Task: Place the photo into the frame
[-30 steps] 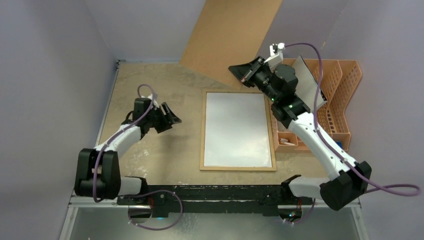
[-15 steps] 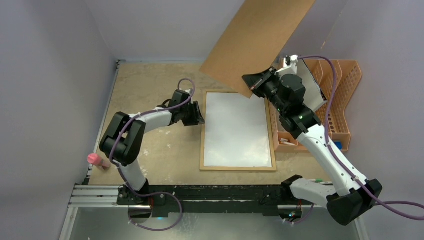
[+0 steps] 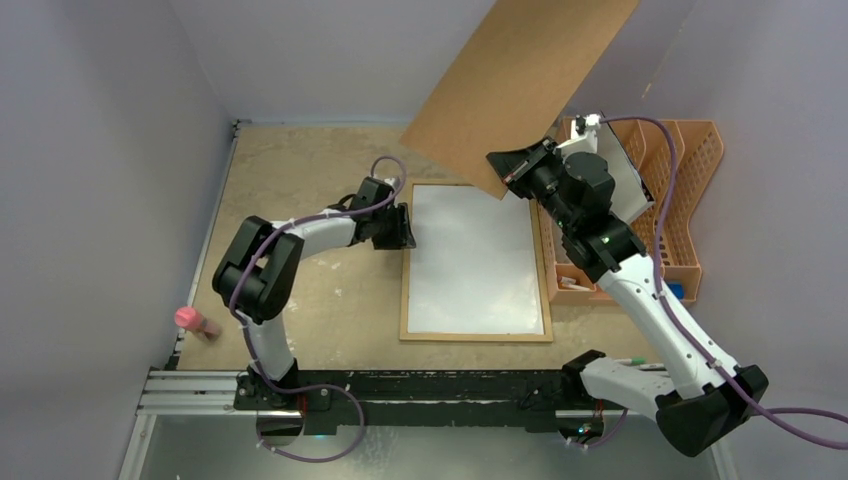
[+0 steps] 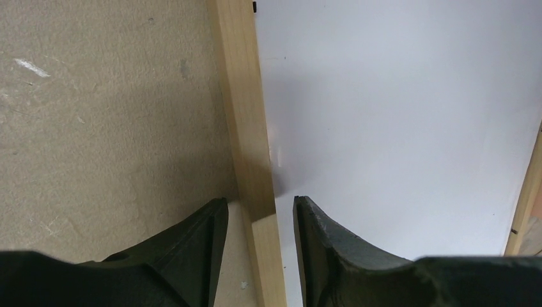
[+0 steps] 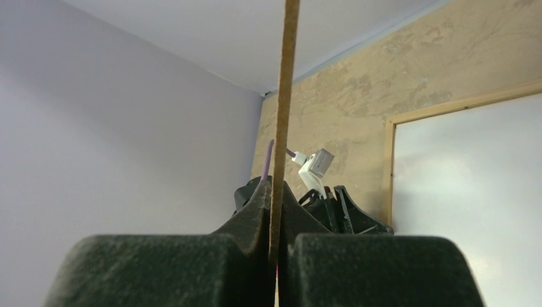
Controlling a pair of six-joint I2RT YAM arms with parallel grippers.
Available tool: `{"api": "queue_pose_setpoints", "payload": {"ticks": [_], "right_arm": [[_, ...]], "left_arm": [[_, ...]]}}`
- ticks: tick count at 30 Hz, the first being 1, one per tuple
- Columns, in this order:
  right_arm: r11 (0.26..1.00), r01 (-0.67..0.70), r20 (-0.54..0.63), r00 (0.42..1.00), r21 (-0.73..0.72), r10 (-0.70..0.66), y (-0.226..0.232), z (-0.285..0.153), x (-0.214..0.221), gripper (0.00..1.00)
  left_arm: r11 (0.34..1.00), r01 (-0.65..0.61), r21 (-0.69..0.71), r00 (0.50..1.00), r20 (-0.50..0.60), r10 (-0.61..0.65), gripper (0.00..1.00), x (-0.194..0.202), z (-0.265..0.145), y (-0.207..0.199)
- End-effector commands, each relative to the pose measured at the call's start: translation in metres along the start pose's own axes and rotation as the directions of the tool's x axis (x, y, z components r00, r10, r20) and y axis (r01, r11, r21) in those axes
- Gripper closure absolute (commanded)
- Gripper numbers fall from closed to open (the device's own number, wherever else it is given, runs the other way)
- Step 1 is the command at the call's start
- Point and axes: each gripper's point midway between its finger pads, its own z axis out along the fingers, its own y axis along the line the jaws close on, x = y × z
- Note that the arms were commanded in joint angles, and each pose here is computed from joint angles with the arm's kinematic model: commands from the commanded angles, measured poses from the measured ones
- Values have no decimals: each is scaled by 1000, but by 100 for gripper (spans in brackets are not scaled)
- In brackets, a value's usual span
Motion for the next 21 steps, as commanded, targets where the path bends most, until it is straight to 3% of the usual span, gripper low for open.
{"api": "queue_pose_setpoints", "payload": {"ticks": [1, 9, 14, 21], "right_arm": [[990, -5, 99, 995, -140, 19, 39, -5, -29, 100], [989, -8, 86, 996, -146, 21, 40, 2, -25, 100], [989, -5, 71, 997, -146, 16, 39, 8, -22, 100], [985, 0, 41, 999, -171, 7, 44, 15, -16, 100]], "left_arm": [[992, -32, -126, 998, -50, 26, 56, 13, 8, 23], [935, -87, -344, 992, -120, 48, 68, 26, 3, 68], [898, -111, -425, 988, -149, 51, 71, 27, -10, 92], [895, 24, -446, 989, -119, -86, 72, 18, -36, 138]]}}
